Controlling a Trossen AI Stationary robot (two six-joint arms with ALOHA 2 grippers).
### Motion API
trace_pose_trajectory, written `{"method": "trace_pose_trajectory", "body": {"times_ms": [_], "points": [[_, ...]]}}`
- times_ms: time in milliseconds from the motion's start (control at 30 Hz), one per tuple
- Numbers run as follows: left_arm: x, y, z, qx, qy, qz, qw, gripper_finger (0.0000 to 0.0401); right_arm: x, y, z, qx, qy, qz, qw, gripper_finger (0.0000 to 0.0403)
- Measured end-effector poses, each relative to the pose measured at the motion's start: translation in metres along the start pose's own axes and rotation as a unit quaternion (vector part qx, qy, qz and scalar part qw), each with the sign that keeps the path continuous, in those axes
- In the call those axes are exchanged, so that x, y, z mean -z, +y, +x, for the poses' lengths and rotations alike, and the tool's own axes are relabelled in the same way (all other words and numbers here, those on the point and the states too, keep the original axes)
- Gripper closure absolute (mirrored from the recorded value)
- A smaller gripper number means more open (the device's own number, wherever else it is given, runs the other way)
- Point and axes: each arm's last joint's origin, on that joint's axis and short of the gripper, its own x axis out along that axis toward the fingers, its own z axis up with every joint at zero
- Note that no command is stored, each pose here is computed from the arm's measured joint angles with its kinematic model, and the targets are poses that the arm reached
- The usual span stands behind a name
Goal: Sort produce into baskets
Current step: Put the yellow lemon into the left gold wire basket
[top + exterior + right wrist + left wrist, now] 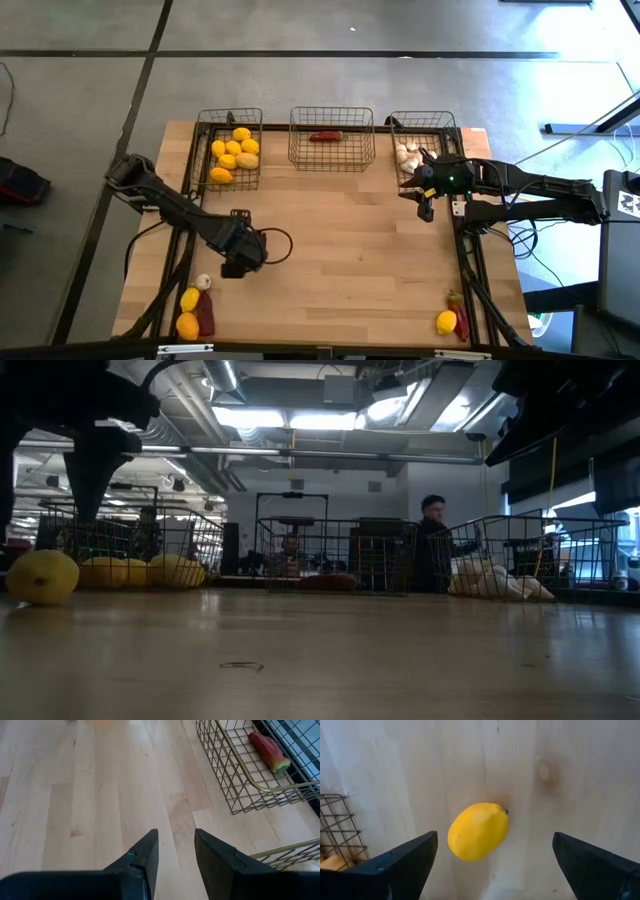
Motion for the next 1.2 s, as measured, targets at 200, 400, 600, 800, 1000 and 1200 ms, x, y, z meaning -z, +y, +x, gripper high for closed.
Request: {"method": "trace_pose_trajectory", "body": {"times_ms": [200, 400, 600, 800, 1000, 1200], "points": [[-0.002, -0.005, 0.009, -0.011, 0.022, 0.051, 0.998, 0.0009, 0.000, 0.000, 0.000, 0.000, 0.001, -0.001, 1.000, 0.0278], [-0.007, -0.009, 0.025, -0.034, 0.057, 0.099, 0.993, 0.0009, 0.000, 0.000, 0.000, 0.001, 0.001, -0.004, 1.000, 0.0278], [-0.012, -0.015, 0.043, -0.048, 0.096, 0.117, 0.987, 0.0031, 0.000, 0.000, 0.000, 0.001, 0.001, -0.004, 1.000, 0.0278], [-0.015, -0.018, 0.056, -0.074, 0.114, 0.151, 0.979, 0.0076, 0.000, 0.000, 0.000, 0.001, 0.000, -0.004, 1.000, 0.0278], [-0.016, -0.018, 0.058, -0.083, 0.111, 0.161, 0.977, 0.0124, 0.000, 0.000, 0.000, 0.001, 0.001, -0.005, 1.000, 0.0278], [-0.017, -0.019, 0.058, -0.079, 0.105, 0.146, 0.981, 0.0169, 0.000, 0.000, 0.000, 0.001, 0.000, -0.006, 1.000, 0.0278]]}}
